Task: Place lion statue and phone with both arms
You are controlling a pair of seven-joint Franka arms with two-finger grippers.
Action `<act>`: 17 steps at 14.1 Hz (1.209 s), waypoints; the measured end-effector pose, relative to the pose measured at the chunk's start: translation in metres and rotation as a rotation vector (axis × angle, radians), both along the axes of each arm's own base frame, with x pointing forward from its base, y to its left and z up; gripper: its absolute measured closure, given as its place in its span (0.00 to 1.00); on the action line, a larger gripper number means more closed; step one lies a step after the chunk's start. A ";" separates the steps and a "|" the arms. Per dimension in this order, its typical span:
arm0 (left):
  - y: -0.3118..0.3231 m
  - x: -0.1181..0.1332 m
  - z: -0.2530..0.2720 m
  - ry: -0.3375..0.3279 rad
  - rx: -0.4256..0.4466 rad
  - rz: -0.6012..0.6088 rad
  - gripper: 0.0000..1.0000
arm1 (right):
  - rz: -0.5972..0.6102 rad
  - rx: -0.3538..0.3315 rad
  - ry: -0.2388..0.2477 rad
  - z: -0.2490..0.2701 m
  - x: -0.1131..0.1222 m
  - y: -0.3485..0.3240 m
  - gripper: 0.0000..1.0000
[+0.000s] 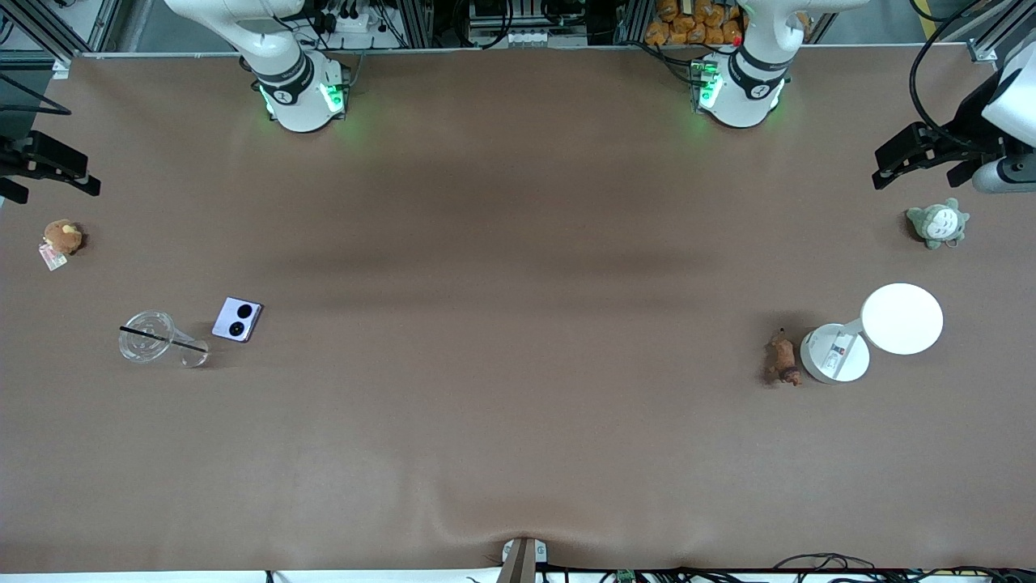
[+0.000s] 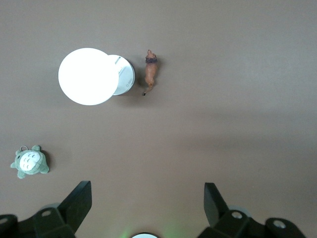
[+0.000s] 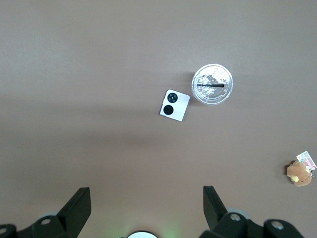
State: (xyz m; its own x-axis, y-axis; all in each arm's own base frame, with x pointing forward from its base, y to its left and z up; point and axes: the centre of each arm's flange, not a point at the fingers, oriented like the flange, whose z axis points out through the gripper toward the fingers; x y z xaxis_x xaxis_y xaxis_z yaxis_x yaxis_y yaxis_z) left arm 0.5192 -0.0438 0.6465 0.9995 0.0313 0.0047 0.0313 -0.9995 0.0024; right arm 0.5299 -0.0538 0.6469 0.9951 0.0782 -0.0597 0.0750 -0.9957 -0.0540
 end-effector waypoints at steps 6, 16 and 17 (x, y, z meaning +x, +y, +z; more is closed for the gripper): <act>0.008 0.005 0.002 -0.010 -0.002 0.015 0.00 | 0.000 0.000 0.000 0.000 0.000 0.000 0.00; 0.019 0.013 -0.006 0.004 -0.002 0.046 0.00 | 0.002 0.000 -0.001 0.000 0.000 0.001 0.00; 0.019 0.013 -0.006 0.003 -0.002 0.050 0.00 | 0.002 0.000 -0.001 0.000 0.000 0.001 0.00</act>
